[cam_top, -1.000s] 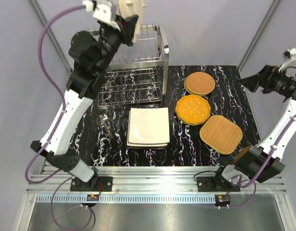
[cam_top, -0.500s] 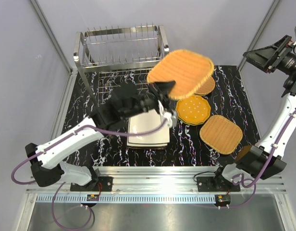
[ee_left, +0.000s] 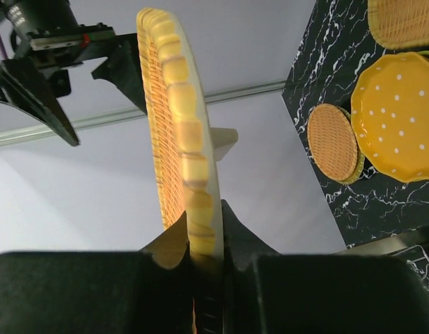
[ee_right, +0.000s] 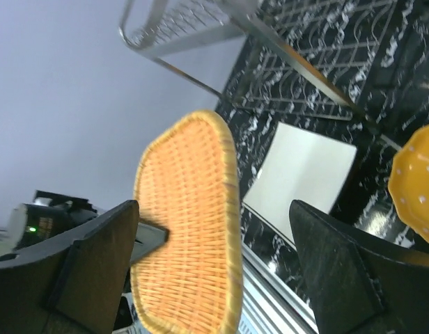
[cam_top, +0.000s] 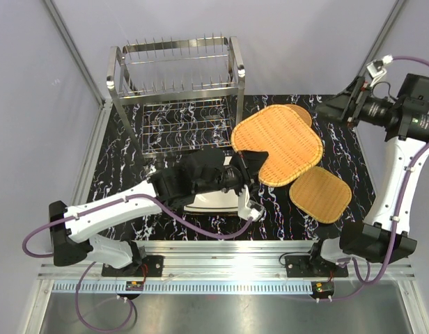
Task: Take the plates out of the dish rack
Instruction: Pass the plate from the left arm to the right, then place the plate on the table
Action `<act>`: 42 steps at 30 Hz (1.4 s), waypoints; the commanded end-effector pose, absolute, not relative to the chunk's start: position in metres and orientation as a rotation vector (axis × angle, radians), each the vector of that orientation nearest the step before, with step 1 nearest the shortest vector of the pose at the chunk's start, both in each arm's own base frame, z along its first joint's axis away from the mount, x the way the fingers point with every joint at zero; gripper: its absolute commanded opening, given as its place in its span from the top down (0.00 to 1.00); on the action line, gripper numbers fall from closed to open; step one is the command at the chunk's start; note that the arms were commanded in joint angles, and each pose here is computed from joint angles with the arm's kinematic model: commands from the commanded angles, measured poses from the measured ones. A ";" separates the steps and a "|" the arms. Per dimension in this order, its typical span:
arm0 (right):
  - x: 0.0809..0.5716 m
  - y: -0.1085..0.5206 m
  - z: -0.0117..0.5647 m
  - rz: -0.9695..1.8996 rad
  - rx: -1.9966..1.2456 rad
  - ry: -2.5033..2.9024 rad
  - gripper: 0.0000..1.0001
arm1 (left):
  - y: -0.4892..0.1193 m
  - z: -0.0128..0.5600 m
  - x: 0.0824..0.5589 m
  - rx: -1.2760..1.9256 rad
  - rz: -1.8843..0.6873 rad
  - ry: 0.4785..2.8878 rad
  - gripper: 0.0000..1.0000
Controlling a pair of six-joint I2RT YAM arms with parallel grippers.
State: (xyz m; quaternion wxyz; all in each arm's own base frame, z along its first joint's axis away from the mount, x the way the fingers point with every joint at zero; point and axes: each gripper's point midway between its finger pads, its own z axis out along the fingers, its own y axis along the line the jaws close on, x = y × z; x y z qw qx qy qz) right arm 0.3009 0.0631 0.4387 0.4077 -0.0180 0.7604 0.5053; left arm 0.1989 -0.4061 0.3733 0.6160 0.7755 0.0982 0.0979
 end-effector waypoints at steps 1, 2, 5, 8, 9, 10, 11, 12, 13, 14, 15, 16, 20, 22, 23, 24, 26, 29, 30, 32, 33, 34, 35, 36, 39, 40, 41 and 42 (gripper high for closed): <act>0.281 0.070 0.394 1.169 -0.095 2.049 0.05 | -0.409 0.420 0.188 1.628 0.284 0.129 1.00; 0.274 0.081 0.387 1.197 -0.141 2.073 0.05 | -0.409 0.415 0.186 1.637 0.276 0.130 1.00; 0.257 0.099 0.367 1.218 -0.259 2.111 0.09 | -0.410 0.409 0.181 1.648 0.266 0.121 1.00; 0.248 0.109 0.361 1.287 -0.341 2.085 0.17 | -0.411 0.403 0.176 1.658 0.254 0.112 1.00; 0.247 0.112 0.355 1.302 -0.368 2.090 0.22 | -0.411 0.401 0.173 1.661 0.247 0.109 1.00; 0.246 0.113 0.352 1.316 -0.367 2.099 0.28 | -0.411 0.399 0.172 1.661 0.249 0.109 1.00; 0.244 0.114 0.348 1.336 -0.363 2.112 0.33 | -0.411 0.401 0.172 1.657 0.251 0.110 1.00; 0.243 0.116 0.345 1.348 -0.384 2.109 0.38 | -0.410 0.397 0.171 1.663 0.250 0.111 1.00; 0.241 0.118 0.346 1.374 -0.388 2.098 0.52 | -0.410 0.396 0.172 1.664 0.253 0.117 1.00; 0.239 0.119 0.346 1.385 -0.387 2.097 0.58 | -0.409 0.396 0.172 1.663 0.254 0.121 1.00; 0.237 0.121 0.346 1.407 -0.389 2.089 0.65 | -0.408 0.394 0.172 1.664 0.251 0.124 1.00; 0.236 0.122 0.346 1.421 -0.389 2.085 0.71 | -0.408 0.392 0.172 1.665 0.248 0.128 1.00; 0.230 0.126 0.349 1.473 -0.375 2.057 1.00 | -0.409 0.389 0.170 1.651 0.229 0.141 1.00; 0.228 0.128 0.350 1.501 -0.340 2.056 1.00 | -0.409 0.389 0.170 1.631 0.216 0.163 0.91; 0.228 0.128 0.354 1.473 -0.363 2.024 1.00 | -0.408 0.389 0.170 1.624 0.208 0.174 0.82; 0.227 0.128 0.352 1.509 -0.297 2.048 1.00 | -0.408 0.389 0.171 1.613 0.200 0.187 0.72; 0.234 0.122 0.352 1.478 -0.258 2.031 1.00 | -0.404 0.390 0.172 1.566 0.159 0.244 0.53; 0.241 0.101 0.343 1.430 -0.082 2.055 1.00 | -0.397 0.387 0.173 1.499 0.105 0.325 0.18; 0.243 0.093 0.337 1.412 -0.025 2.065 1.00 | -0.393 0.391 0.173 1.464 0.093 0.341 0.09; 0.248 0.079 0.332 1.361 0.049 2.068 1.00 | -0.384 0.393 0.173 1.428 0.078 0.382 0.01; 0.253 0.064 0.324 1.288 0.124 2.085 1.00 | -0.380 0.391 0.175 1.403 0.081 0.406 0.01; 0.255 0.058 0.319 1.252 0.157 2.096 1.00 | -0.377 0.388 0.175 1.390 0.062 0.429 0.01; 0.256 0.051 0.315 1.209 0.189 2.103 1.00 | -0.371 0.390 0.178 1.371 0.071 0.453 0.01; 0.259 0.038 0.306 1.131 0.247 2.125 1.00 | -0.363 0.389 0.180 1.344 0.074 0.490 0.01; 0.261 0.017 0.285 0.994 0.379 2.172 1.00 | -0.346 0.392 0.182 1.299 0.083 0.532 0.01; 0.262 0.007 0.281 0.945 0.420 2.170 1.00 | -0.341 0.387 0.185 1.287 0.083 0.569 0.01; 0.262 0.001 0.274 0.900 0.461 2.180 1.00 | -0.337 0.386 0.186 1.275 0.083 0.590 0.01; 0.263 -0.013 0.265 0.812 0.532 2.200 1.00 | -0.331 0.385 0.189 1.256 0.092 0.619 0.01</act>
